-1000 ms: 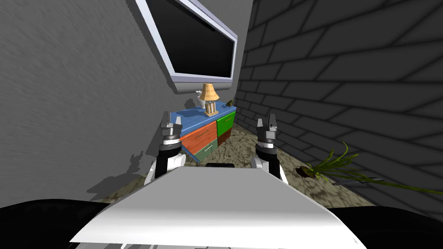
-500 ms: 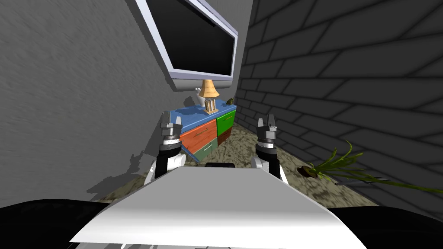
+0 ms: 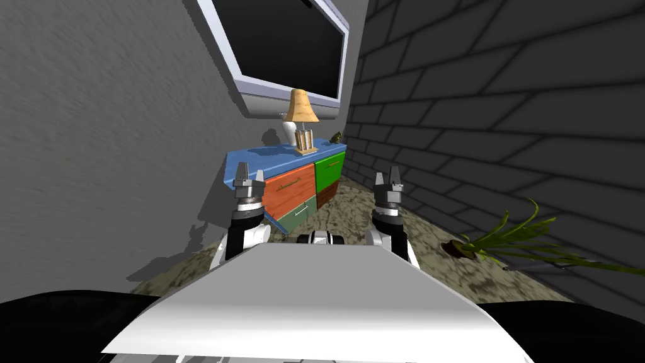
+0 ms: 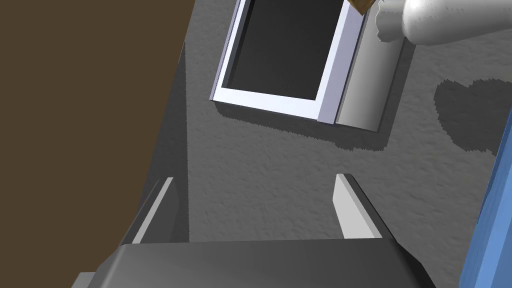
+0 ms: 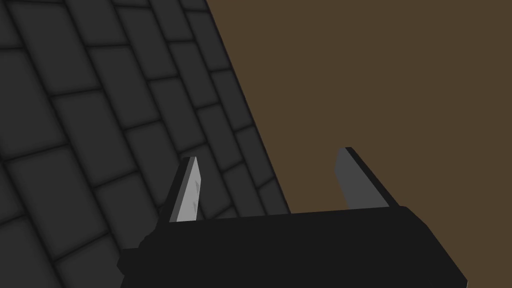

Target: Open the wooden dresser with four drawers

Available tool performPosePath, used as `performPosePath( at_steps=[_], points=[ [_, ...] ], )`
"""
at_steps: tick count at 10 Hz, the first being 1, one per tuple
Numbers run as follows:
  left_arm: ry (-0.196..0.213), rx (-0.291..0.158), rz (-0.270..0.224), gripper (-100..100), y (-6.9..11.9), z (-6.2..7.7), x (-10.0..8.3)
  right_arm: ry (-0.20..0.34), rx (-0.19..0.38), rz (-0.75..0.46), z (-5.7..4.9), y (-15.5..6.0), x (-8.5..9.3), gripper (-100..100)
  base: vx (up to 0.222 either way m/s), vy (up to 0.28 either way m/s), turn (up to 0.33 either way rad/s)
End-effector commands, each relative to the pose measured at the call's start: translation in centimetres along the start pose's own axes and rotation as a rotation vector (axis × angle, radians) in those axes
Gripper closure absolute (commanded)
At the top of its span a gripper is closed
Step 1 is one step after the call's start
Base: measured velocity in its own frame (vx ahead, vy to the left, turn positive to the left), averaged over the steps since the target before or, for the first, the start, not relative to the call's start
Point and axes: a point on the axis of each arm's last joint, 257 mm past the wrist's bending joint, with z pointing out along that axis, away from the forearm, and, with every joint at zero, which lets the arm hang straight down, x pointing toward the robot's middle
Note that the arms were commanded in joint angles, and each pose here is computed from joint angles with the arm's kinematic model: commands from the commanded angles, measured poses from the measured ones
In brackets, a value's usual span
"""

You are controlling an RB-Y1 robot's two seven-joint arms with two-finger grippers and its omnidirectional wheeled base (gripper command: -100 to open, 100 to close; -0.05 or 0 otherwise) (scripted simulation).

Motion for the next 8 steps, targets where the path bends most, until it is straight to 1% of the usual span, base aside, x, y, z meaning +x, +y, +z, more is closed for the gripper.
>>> performPosePath(
  at_steps=[1,4,8],
  points=[
    [0.037,-0.020,0.015,-100,1.1,-0.1,0.1,0.000,0.001,0.000,0.0,0.0,0.0,0,0.104,-0.090,0.059],
    [0.052,-0.055,0.023,-100,2.8,-0.3,-0.3,0.000,0.001,0.000,0.0,0.0,0.0,0,0.110,-0.137,0.057],
    [0.042,-0.114,0.023,-100,5.7,-0.8,-1.6,0.000,0.001,0.000,0.0,0.0,0.0,0,0.149,-0.169,0.073]
  ],
)
